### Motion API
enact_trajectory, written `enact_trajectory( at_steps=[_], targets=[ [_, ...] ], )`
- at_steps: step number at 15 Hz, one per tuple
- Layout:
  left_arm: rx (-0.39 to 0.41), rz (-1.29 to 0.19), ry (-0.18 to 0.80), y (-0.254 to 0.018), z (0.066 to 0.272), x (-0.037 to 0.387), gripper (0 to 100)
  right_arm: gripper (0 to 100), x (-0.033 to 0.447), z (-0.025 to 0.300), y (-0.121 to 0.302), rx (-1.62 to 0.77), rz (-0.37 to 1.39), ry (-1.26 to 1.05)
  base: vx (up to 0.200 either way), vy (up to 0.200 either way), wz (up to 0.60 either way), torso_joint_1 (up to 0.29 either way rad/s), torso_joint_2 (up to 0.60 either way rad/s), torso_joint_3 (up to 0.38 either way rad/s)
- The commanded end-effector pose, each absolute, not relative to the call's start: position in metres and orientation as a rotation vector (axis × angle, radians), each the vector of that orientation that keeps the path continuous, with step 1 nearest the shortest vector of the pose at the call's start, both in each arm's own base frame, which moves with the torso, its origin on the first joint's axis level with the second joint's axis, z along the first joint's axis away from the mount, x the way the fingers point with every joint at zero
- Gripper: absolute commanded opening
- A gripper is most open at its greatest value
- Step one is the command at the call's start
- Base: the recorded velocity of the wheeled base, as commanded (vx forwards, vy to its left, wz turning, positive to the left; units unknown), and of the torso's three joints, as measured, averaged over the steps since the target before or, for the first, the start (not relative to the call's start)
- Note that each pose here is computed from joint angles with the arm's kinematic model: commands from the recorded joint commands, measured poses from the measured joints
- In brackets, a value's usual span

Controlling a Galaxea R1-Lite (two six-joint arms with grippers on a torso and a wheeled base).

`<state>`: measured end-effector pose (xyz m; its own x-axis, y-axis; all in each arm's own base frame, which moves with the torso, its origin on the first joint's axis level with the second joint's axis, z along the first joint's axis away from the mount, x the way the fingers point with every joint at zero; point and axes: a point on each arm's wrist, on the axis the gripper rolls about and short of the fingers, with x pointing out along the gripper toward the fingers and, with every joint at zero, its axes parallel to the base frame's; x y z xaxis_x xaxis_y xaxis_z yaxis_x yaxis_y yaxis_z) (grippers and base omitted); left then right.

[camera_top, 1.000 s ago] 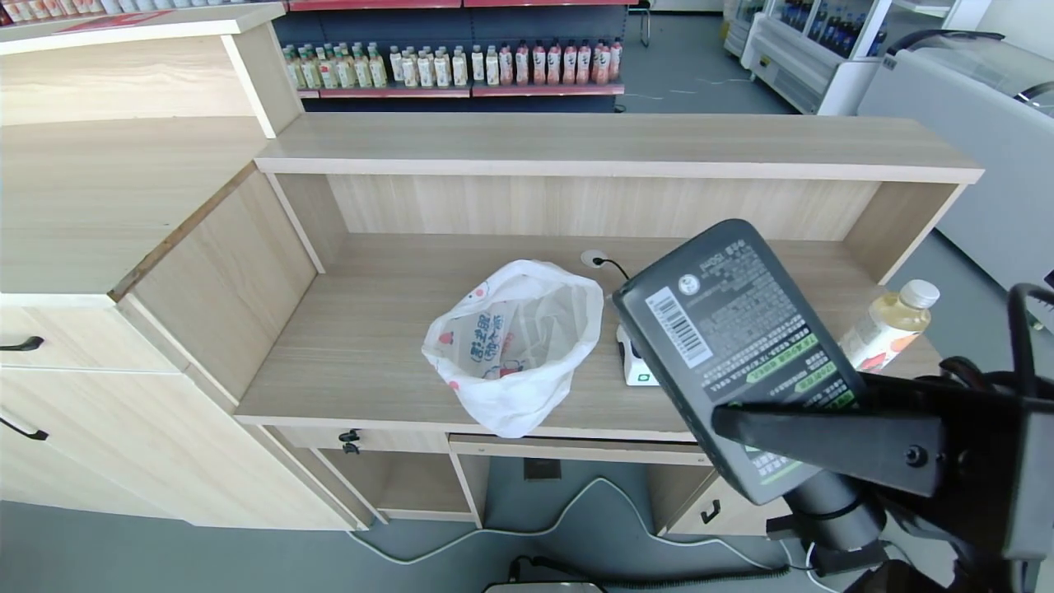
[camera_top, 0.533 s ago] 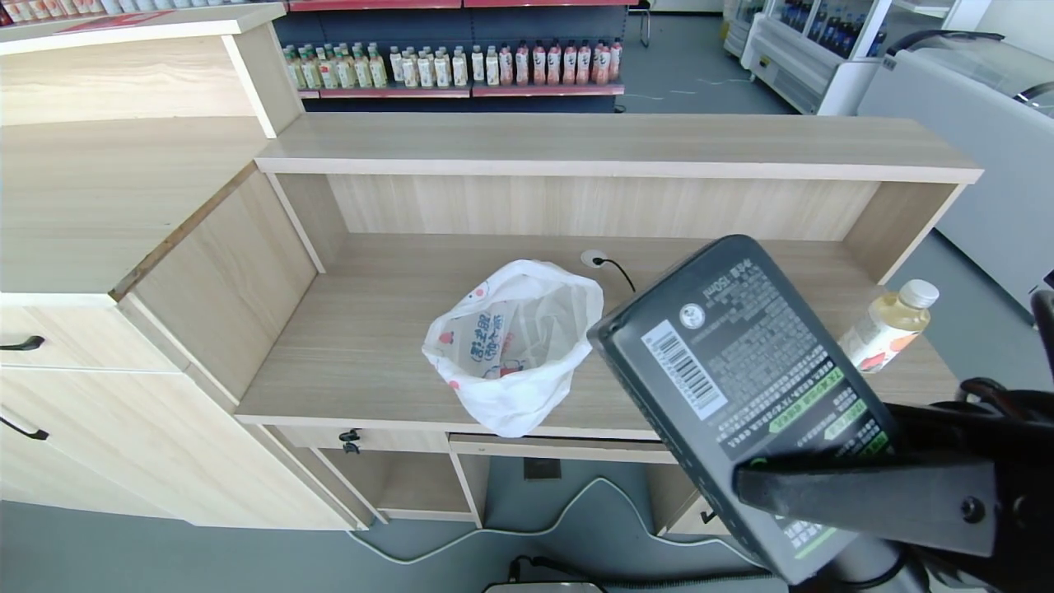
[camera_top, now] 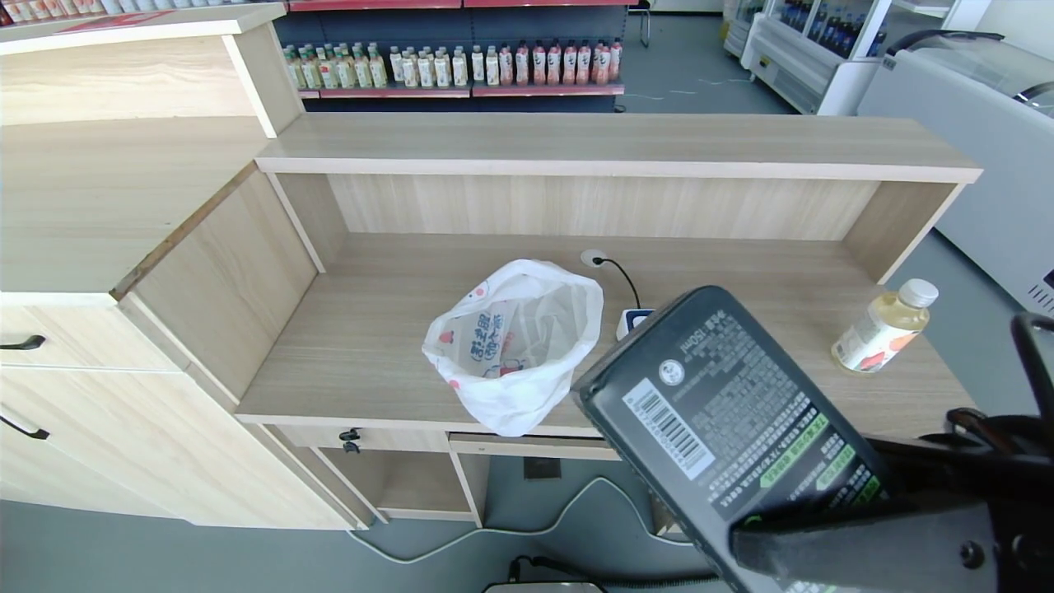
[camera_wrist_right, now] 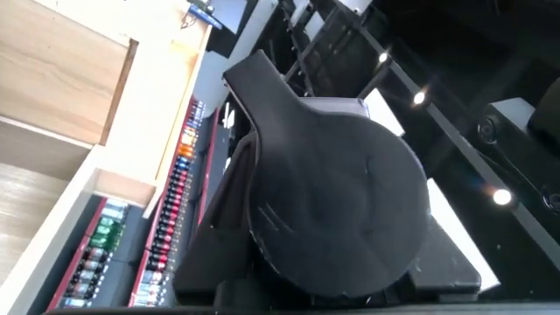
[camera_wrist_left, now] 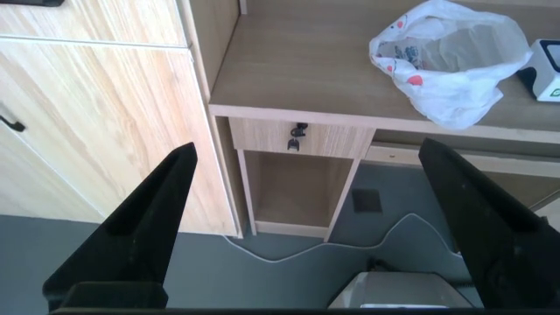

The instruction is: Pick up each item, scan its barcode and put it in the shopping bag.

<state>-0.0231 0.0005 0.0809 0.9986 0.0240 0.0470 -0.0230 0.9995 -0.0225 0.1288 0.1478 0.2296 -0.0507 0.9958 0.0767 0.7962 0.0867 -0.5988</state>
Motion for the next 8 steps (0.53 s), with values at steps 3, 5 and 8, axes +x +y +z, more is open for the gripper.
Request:
enact_trajectory(
  at_steps=[3, 5, 8],
  targets=[
    [-0.022, 0.024, -0.048, 0.0005, 0.0809, -0.0232, 100, 0, 0.1285, 0.2265, 0.1468, -1.736, 0.593, -1.922, 0.0, 0.0, 0.0, 0.0, 0.0, 0.0],
    [-0.024, 0.024, -0.048, 0.0005, 0.0809, -0.0232, 100, 0, 0.1289, 0.2274, 0.1468, -1.736, 0.591, -1.92, 0.0, 0.0, 0.0, 0.0, 0.0, 0.0],
    [-0.022, 0.024, -0.048, 0.0005, 0.0809, -0.0232, 100, 0, 0.1277, 0.2282, 0.1449, -1.737, 0.589, -1.92, 0.0, 0.0, 0.0, 0.0, 0.0, 0.0]
  ],
)
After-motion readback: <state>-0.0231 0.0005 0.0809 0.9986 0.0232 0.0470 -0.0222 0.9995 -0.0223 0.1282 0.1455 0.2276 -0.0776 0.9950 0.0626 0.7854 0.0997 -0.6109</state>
